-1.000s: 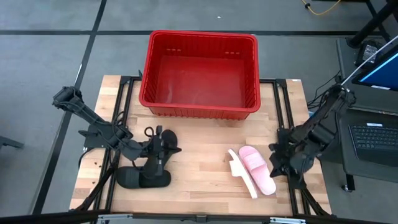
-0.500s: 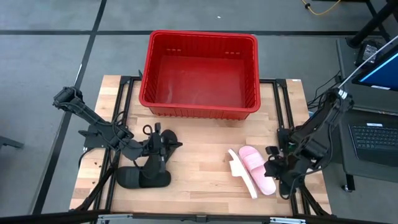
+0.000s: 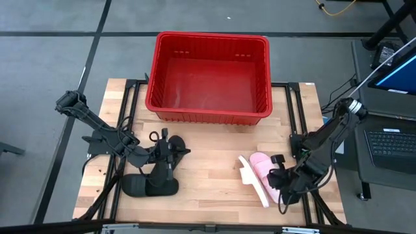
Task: Pick and place slides into bin
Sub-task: Put the right pink slide into the red container
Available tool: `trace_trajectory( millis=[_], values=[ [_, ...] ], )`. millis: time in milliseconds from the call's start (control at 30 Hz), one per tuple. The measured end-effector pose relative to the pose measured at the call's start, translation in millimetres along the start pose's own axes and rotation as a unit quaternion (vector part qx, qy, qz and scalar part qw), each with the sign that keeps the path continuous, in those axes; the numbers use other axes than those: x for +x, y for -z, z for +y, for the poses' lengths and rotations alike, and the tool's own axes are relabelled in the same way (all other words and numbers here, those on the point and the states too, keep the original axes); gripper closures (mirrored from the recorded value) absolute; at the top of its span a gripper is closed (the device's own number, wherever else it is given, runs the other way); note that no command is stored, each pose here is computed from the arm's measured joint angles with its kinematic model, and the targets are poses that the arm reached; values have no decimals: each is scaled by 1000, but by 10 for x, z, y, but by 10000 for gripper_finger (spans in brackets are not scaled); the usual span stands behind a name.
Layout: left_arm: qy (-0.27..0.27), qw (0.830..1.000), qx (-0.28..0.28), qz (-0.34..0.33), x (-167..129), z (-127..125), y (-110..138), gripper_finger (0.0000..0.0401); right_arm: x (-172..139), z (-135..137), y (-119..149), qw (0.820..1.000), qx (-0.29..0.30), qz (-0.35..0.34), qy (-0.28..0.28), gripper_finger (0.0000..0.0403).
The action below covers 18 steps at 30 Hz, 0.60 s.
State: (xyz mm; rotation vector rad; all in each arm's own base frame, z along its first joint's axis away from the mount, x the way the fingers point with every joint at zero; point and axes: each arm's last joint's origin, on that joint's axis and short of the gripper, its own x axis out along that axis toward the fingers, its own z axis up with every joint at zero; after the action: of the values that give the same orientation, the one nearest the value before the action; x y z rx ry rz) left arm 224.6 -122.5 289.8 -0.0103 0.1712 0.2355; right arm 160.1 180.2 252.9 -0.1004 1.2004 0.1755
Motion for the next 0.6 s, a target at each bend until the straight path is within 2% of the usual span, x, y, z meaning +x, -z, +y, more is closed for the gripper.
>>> trace_trajectory(
  millis=[167, 400, 600],
  values=[
    [6, 1000, 0, 1, 0, -3, 0, 399, 106, -1, -33, 999, 20, 0, 35, 367],
    [10, 1000, 0, 2, 0, -5, 1, 399, 173, 8, -26, 998, 22, 17, 49, 298],
    [10, 1000, 0, 2, 0, -5, 1, 399, 239, -27, 44, 994, 6, 67, 89, 251]
  ],
)
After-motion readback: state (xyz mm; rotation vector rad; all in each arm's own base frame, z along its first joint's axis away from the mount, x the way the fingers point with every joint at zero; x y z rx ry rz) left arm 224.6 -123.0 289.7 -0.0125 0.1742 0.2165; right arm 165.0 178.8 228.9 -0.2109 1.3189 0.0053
